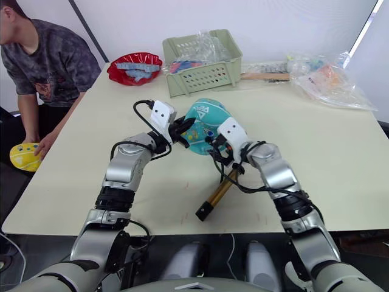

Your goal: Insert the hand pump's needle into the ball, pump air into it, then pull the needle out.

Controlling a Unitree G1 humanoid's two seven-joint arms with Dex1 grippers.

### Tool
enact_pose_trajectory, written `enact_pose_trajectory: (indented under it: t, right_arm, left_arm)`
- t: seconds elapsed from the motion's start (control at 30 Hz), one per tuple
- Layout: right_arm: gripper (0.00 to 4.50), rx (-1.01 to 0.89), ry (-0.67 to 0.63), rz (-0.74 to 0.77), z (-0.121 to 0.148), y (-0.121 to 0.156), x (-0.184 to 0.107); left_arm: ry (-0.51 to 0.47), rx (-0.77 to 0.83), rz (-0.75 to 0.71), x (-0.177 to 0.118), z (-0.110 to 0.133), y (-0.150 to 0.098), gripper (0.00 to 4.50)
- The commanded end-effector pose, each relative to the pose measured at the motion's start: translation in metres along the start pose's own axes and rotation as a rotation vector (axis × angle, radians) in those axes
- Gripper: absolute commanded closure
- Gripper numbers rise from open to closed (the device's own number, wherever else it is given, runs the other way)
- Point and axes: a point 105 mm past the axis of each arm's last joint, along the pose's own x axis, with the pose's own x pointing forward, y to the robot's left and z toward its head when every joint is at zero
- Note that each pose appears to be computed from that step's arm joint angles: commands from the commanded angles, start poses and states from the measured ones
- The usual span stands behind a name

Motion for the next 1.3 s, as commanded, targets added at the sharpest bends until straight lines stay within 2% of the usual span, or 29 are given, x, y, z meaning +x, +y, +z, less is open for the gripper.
enact_pose_trajectory:
  t: [0.03, 0.17, 0.3, 0.37, 0.43, 0.5, 0.6, 0.93, 0.97, 1.03, 1.2, 1.23, 1.3]
  right_arm:
    - [0.16, -0.049, -0.205, 0.074, 0.027, 0.008, -0.029]
    - [0.16, -0.079, -0.342, 0.017, 0.032, -0.001, -0.06]
    - [0.16, -0.135, -0.339, -0.042, 0.02, -0.012, -0.088]
    - [0.16, -0.072, -0.374, -0.084, 0.02, -0.019, -0.1]
    - [0.16, 0.002, -0.458, -0.078, 0.024, -0.021, -0.114]
    - [0.16, -0.014, -0.516, -0.016, 0.024, -0.016, -0.132]
    - [0.16, 0.011, -0.519, 0.048, 0.014, -0.016, -0.152]
    - [0.16, -0.066, -0.488, 0.087, -0.021, -0.034, -0.203]
    - [0.0, -0.067, -0.488, 0.093, -0.023, -0.035, -0.206]
    - [0.0, -0.066, -0.509, 0.11, -0.024, -0.035, -0.212]
    - [0.0, -0.092, -0.546, 0.135, -0.023, -0.034, -0.217]
    - [0.0, -0.097, -0.546, 0.138, -0.023, -0.034, -0.217]
    - [0.0, -0.103, -0.546, 0.138, -0.024, -0.034, -0.217]
  left_arm:
    - [0.155, -0.058, -0.053, 0.002, -0.043, -0.018, 4.5]
    - [0.151, -0.053, -0.06, 0.003, -0.041, -0.02, 4.5]
    - [0.145, -0.051, -0.062, 0.004, -0.038, -0.02, 4.5]
    - [0.142, -0.05, -0.062, 0.004, -0.037, -0.019, 4.5]
    - [0.141, -0.047, -0.063, 0.004, -0.036, -0.019, 4.5]
    - [0.141, -0.037, -0.065, 0.005, -0.035, -0.018, 4.5]
    - [0.132, -0.027, -0.067, 0.007, -0.031, -0.016, 4.5]
    - [0.113, 0.02, -0.111, 0.007, -0.019, -0.012, 4.5]
    - [0.106, 0.02, -0.104, 0.007, -0.016, -0.009, 3.62]
    - [0.08, -0.008, -0.116, 0.008, -0.01, -0.008, 2.86]
    - [0.034, 0.031, -0.162, 0.007, 0.011, -0.01, 0.34]
    - [0.025, 0.056, -0.188, 0.005, 0.018, -0.013, 0.03]
    - [-0.033, 0.036, -0.227, 0.001, 0.04, -0.018, 0.03]
